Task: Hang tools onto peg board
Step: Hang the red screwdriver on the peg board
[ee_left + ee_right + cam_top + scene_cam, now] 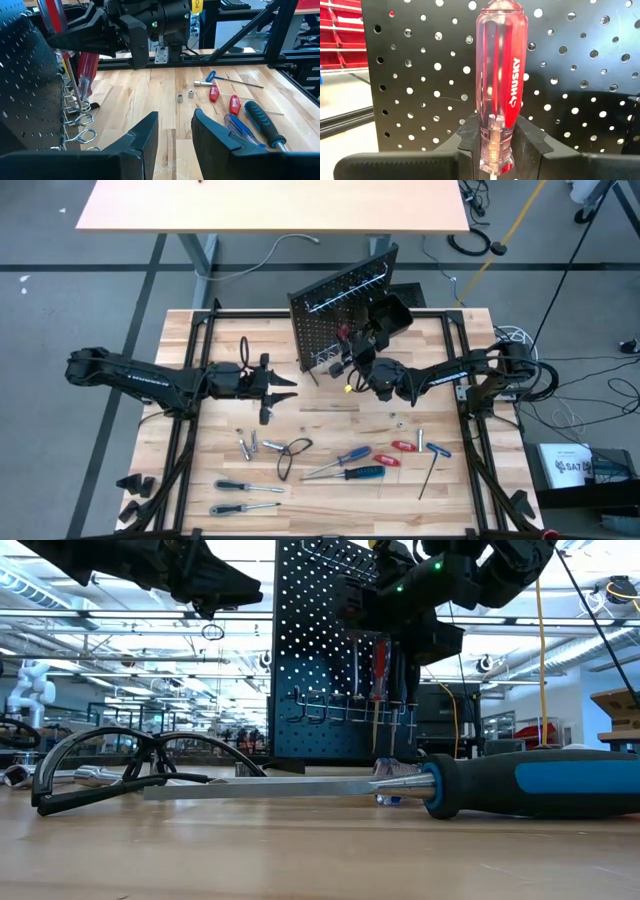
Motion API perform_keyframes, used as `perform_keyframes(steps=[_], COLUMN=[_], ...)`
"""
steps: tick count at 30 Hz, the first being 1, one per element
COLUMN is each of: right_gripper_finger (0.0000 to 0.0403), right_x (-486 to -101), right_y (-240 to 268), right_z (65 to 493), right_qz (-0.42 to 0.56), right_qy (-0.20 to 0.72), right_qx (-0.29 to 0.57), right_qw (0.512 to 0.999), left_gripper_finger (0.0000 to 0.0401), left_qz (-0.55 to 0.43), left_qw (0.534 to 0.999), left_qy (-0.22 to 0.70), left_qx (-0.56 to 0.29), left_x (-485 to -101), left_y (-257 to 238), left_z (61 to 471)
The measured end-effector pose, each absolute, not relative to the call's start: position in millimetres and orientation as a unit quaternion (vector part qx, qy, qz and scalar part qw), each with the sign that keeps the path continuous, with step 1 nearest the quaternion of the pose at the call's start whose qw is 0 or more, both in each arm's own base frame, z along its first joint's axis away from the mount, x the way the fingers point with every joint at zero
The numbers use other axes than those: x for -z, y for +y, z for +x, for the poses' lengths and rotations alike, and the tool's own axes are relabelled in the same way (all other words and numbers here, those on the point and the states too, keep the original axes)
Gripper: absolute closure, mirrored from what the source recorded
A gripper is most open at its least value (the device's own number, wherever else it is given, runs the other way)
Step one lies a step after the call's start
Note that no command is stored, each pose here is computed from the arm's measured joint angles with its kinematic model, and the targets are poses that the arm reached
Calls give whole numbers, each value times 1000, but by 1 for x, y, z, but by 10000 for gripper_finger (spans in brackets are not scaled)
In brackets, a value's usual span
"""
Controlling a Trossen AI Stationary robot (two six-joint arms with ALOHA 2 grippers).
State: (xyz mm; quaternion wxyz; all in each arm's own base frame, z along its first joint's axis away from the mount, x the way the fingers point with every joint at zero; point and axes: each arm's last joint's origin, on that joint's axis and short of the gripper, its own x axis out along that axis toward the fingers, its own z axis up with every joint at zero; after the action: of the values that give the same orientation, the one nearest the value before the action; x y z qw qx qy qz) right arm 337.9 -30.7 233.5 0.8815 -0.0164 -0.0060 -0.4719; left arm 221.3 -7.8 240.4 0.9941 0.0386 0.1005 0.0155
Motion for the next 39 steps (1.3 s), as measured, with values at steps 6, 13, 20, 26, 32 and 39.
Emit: perform_keyframes(steps=[6,13,20,26,32,39], right_gripper_finger=[334,334,334,334,334,334], right_x=[-232,-230,-231,-240,-253,-259], right_y=[-33,-41,-43,-37,-28,-9], right_z=[338,338,338,337,340,342], right_qz=[-8,4,-18,-47,-69,-64], right_qy=[-2,0,8,-7,-12,-19], right_qx=[474,463,466,460,452,428], right_qw=[881,886,885,887,889,901], left_gripper_finger=[280,280,280,280,280,280], left_qz=[38,37,37,40,40,40], left_qw=[994,994,994,994,994,993], left_qy=[100,100,101,101,103,108], left_qx=[-16,-16,-16,-15,-15,-15], left_x=[-240,-240,-240,-240,-240,-239], left_y=[-8,-8,-8,-8,-8,-8], left_z=[221,221,221,221,221,221])
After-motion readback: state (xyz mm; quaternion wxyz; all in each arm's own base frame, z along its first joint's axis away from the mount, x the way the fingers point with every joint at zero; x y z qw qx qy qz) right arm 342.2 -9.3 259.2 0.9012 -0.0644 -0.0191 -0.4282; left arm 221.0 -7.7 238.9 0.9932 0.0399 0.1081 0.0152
